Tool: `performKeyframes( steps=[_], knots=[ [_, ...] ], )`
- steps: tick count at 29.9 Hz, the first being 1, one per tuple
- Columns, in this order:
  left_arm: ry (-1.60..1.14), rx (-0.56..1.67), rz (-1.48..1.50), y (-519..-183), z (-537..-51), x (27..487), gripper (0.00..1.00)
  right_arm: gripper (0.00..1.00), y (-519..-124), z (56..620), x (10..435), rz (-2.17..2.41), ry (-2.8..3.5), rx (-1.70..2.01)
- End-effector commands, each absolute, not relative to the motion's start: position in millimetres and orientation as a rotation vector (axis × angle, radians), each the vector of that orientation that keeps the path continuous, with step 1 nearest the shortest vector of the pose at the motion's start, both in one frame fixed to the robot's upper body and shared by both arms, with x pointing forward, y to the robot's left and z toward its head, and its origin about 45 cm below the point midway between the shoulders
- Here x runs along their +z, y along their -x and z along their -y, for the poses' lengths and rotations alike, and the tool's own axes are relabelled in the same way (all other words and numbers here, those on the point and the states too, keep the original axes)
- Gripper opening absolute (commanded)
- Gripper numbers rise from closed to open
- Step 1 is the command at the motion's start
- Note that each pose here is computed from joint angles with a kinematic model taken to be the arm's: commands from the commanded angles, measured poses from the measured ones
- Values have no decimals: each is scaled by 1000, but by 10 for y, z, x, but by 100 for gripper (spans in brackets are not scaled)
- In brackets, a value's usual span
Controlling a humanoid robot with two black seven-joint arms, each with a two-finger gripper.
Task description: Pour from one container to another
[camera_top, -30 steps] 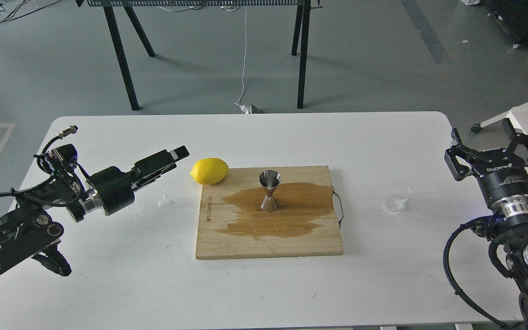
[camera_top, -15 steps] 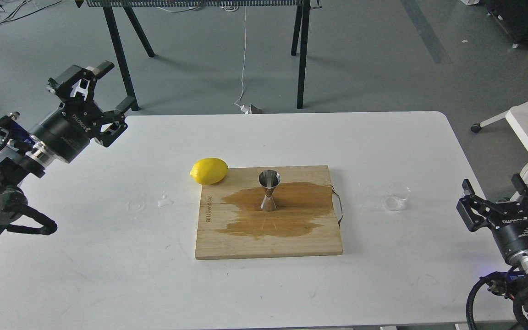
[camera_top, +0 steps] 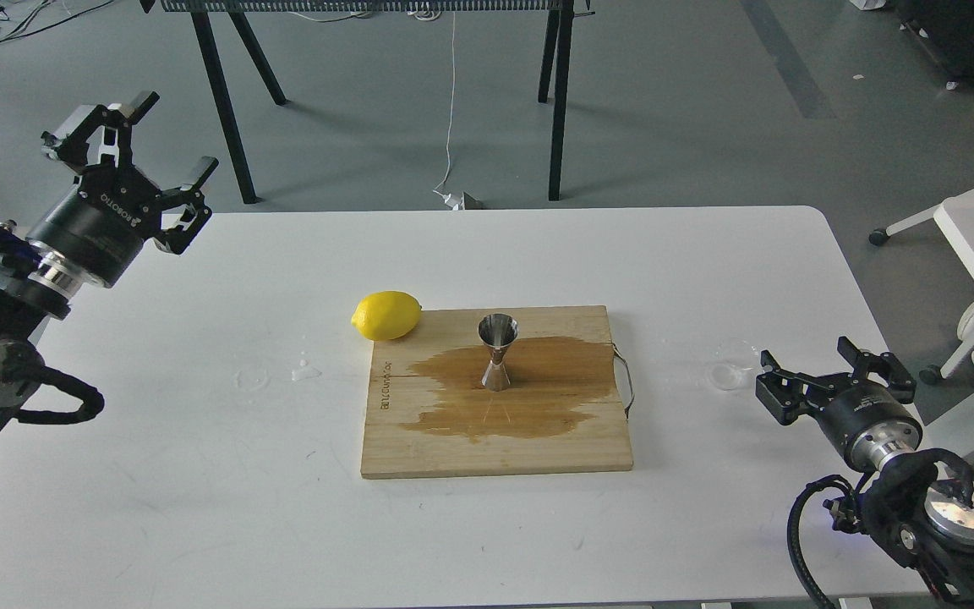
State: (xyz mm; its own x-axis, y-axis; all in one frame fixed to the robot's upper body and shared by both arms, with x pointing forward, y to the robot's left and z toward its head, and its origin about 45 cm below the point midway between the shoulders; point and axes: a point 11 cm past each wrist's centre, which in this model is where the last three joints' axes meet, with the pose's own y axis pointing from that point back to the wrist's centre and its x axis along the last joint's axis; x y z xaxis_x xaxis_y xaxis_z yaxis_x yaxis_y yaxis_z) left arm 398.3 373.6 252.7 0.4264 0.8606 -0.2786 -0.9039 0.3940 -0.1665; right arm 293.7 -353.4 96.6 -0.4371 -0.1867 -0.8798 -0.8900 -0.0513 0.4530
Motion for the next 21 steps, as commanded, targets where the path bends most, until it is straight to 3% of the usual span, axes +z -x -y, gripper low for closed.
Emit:
performKeyframes(
  steps=[1,21],
  knots=[
    [310,1123,-159,-3980,-3728,2516,87,98,-2968,3351,850,-1657,1157,1603],
    [303,1120,-163,-3971,-3716,2490,87,98,-3126,3107,512,-1723,1117,1682]
  ],
)
